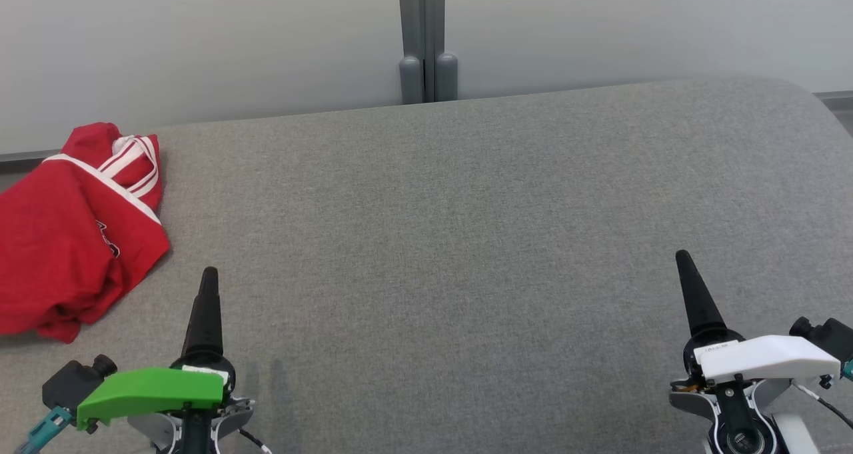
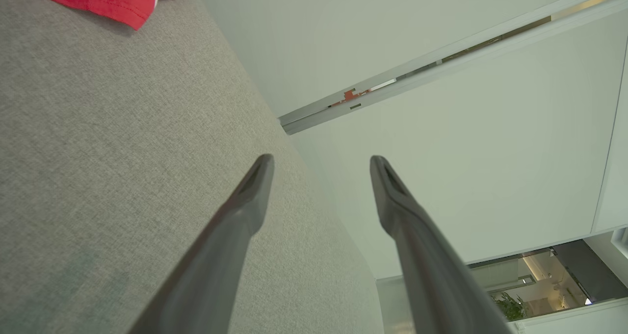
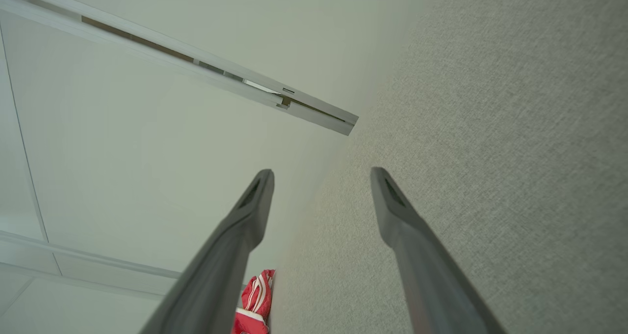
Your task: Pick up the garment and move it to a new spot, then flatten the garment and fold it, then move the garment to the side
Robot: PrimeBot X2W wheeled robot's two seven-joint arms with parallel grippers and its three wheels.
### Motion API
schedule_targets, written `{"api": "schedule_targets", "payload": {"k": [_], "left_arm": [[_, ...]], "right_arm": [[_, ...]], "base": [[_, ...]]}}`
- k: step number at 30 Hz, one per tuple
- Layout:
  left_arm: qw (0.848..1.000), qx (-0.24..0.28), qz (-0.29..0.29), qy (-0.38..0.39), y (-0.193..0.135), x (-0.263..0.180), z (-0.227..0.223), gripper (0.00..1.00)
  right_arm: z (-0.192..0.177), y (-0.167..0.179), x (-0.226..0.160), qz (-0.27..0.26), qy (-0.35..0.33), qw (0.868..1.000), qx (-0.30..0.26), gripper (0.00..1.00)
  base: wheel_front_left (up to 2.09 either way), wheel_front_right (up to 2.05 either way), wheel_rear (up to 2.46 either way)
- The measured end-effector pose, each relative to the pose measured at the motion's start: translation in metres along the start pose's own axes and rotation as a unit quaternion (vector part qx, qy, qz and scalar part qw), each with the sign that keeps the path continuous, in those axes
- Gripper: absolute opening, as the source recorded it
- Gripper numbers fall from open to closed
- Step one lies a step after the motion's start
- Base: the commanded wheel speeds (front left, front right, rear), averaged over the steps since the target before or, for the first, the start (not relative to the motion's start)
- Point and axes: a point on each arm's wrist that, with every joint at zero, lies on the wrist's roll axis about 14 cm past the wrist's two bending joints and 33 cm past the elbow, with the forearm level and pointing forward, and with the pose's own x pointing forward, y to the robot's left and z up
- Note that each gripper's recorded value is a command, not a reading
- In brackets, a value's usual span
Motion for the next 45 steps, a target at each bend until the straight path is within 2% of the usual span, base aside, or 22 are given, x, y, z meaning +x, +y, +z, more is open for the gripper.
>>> {"api": "schedule_targets", "payload": {"k": [7, 19, 32, 45], "left_arm": [[0.997, 0.083, 0.003, 0.002, 0.0, -0.003, -0.006, 1.0], [0.979, 0.201, -0.007, 0.011, -0.005, -0.005, -0.02, 1.0], [0.957, 0.291, -0.011, 0.021, -0.004, -0.008, -0.035, 1.0], [0.933, 0.359, -0.014, 0.017, -0.001, -0.009, -0.038, 1.0]], "right_arm": [[-0.007, 0.011, 0.001, 0.021, 0.008, 0.995, -0.095, 1.0], [-0.016, 0.013, -0.003, 0.03, 0.014, 0.982, -0.184, 1.0], [-0.021, 0.017, -0.005, 0.045, 0.014, 0.965, -0.259, 1.0], [-0.025, 0.021, -0.006, 0.06, 0.012, 0.944, -0.325, 1.0]], "base": [[0.0, 0.0, 0.0], [0.0, 0.0, 0.0], [0.0, 0.0, 0.0], [0.0, 0.0, 0.0]]}}
